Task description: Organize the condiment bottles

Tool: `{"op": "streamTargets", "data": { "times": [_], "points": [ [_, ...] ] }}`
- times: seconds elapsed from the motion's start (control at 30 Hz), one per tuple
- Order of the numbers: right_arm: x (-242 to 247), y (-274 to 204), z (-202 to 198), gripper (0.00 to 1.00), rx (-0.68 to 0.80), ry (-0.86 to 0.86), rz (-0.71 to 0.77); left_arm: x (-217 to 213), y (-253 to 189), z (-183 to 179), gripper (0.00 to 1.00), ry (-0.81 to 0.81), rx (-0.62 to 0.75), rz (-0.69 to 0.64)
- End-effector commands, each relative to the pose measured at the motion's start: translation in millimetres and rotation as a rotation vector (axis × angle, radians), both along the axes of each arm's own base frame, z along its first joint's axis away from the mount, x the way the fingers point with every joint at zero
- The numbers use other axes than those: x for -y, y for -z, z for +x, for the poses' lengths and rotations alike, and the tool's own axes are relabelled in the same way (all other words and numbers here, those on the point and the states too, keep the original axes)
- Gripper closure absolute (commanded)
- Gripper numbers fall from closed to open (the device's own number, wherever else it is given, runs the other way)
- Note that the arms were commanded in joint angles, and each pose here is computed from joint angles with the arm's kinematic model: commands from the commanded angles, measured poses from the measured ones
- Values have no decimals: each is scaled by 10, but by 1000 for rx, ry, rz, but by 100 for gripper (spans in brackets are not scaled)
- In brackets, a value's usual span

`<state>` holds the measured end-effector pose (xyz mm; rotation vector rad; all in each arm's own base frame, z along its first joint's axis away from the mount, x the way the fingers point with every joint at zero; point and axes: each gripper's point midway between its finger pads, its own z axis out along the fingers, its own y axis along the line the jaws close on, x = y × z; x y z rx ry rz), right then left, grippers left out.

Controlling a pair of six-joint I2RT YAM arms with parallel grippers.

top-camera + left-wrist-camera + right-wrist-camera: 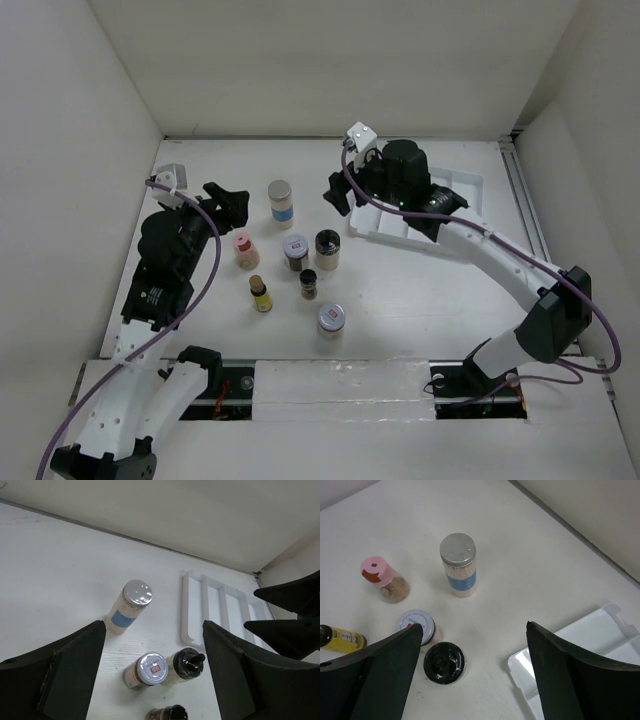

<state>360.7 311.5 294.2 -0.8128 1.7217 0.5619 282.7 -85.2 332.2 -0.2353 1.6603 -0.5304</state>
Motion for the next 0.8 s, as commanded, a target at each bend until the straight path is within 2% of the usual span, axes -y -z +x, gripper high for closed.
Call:
{"op": "streamTargets", "data": {
  "times": [0.0, 0.07, 0.13, 0.17, 0.2, 0.23, 0.27, 0.3, 0.33, 0.37, 0.4, 0.43, 0.47, 0.5, 0.6, 0.63, 0.77],
  "points": [
    [-177, -359, 43, 13, 90, -33, 61, -13, -121, -20, 25, 6, 57, 9],
    [-199, -346, 70, 45, 88, -33, 59, -35, -112, -43, 25, -4, 62, 9],
    [-266, -376, 57, 91, 94, -51, 68, -64, -111, -34, 32, -20, 61, 10],
    [-305, -238, 104, 94, 72, -52, 51, -65, -88, -37, 38, -20, 53, 12],
    [-334, -252, 115, 94, 72, -60, 54, -65, -88, -37, 69, -20, 53, 12],
    [-365, -201, 112, 93, 62, -75, 51, -69, -86, -37, 81, -20, 55, 22],
    [-437, -133, 114, 73, 50, -86, 43, -68, -113, -32, 89, -20, 65, 20],
    [-474, -117, 116, 57, 45, -101, 44, -68, -113, -32, 91, -20, 65, 20],
    [-536, -50, 88, 42, 32, -120, 39, -75, -76, 3, 86, -29, 52, 24],
    [-559, -39, 114, 19, 31, -120, 38, -67, -14, 19, 80, -29, 26, 20],
    [-644, 71, 117, 11, 14, -132, 25, -67, -14, 19, 69, -29, 26, 19],
    [-646, 204, 124, 5, -9, -135, -4, -83, -14, 23, 55, -38, 26, 20],
    [-673, 174, 155, 0, -6, -135, -3, -83, -14, 23, 36, -38, 26, 20],
    [-713, 303, 202, 0, -26, -135, -17, -98, -13, 28, 30, -47, 26, 21],
    [-888, 371, 196, 0, -51, -192, -16, -101, -27, 17, 23, -48, 23, 22],
    [-939, 580, 226, 0, -90, -209, -51, -101, -27, 17, 20, -48, 23, 22],
    [-1175, 749, 338, 0, -104, -230, -73, -121, -21, 51, 18, -57, 22, 22]
  ]
}}
